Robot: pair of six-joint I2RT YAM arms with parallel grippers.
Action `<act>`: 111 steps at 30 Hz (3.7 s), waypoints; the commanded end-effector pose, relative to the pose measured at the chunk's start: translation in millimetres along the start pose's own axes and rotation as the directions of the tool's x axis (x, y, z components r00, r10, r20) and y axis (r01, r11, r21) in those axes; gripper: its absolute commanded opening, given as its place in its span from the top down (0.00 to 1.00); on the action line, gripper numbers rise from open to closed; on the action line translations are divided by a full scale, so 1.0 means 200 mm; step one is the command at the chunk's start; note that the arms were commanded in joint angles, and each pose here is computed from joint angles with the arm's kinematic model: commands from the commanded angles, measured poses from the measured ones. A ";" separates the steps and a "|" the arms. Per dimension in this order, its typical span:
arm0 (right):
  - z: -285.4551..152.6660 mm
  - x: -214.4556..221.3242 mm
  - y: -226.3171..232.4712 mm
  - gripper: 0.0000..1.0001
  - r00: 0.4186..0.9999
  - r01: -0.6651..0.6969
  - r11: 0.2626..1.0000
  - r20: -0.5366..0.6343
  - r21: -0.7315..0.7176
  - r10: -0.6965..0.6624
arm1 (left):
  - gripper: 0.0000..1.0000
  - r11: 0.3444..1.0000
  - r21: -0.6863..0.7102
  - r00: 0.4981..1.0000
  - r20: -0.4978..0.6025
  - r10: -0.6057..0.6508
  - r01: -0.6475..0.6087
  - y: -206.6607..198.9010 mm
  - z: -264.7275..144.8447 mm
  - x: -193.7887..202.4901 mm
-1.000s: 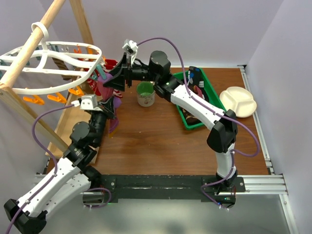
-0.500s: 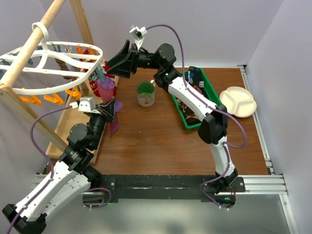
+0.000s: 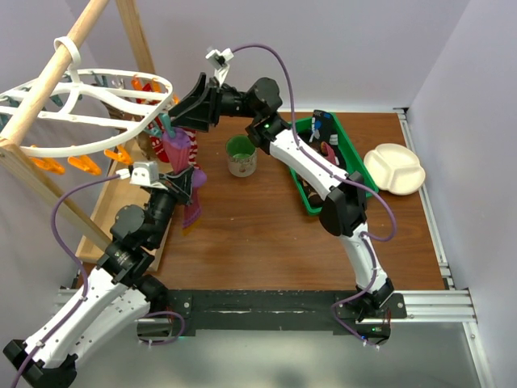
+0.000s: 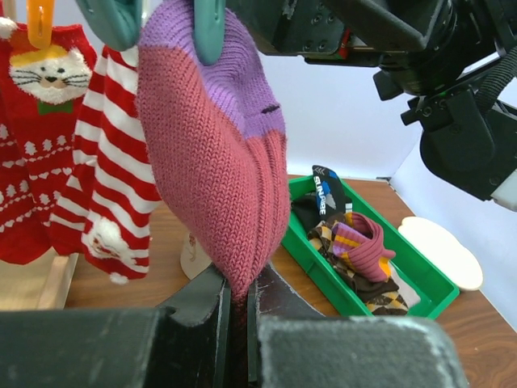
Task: Remove the socks clipped to the hanger
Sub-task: Remove the sock from the hanger, then place the sock in the bin.
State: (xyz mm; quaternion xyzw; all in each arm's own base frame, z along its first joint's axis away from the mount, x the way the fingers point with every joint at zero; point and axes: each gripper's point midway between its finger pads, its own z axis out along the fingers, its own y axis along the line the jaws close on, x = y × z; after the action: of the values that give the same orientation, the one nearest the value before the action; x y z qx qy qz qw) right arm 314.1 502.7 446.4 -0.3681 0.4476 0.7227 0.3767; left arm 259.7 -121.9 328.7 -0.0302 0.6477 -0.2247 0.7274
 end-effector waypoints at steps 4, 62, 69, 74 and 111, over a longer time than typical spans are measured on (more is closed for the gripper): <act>0.07 -0.10 0.12 0.40 0.997 0.031 0.998 0.066 -0.048 -0.028 | 1.00 0.999 0.029 0.999 0.047 -0.027 0.026 -0.04 0.00 -0.11; 0.17 -0.13 0.13 1.00 0.992 0.073 0.996 0.097 0.050 -0.077 | 1.00 0.995 -0.050 0.984 -0.149 -0.095 0.089 0.07 -0.10 0.26; 0.16 -0.14 0.11 0.82 0.991 0.084 0.993 0.101 0.083 -0.092 | 1.00 0.995 -0.050 0.984 -0.149 -0.096 0.089 0.07 -0.10 0.25; 0.15 -0.15 0.12 0.49 0.987 0.116 0.987 0.097 0.113 -0.127 | 1.00 0.995 -0.057 0.985 -0.147 -0.086 0.078 0.08 -0.11 0.25; -1.13 -0.21 0.26 0.02 0.946 0.003 0.261 0.082 0.965 -0.315 | 1.00 0.942 0.319 0.989 -0.138 -0.060 0.102 -0.70 0.27 0.29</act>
State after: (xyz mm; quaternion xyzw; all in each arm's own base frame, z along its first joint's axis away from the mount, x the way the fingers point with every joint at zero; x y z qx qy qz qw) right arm 340.1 313.8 421.6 -0.0583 0.6908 0.3671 0.6202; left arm 251.8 -255.1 261.5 0.1058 0.7146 -0.3242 0.6108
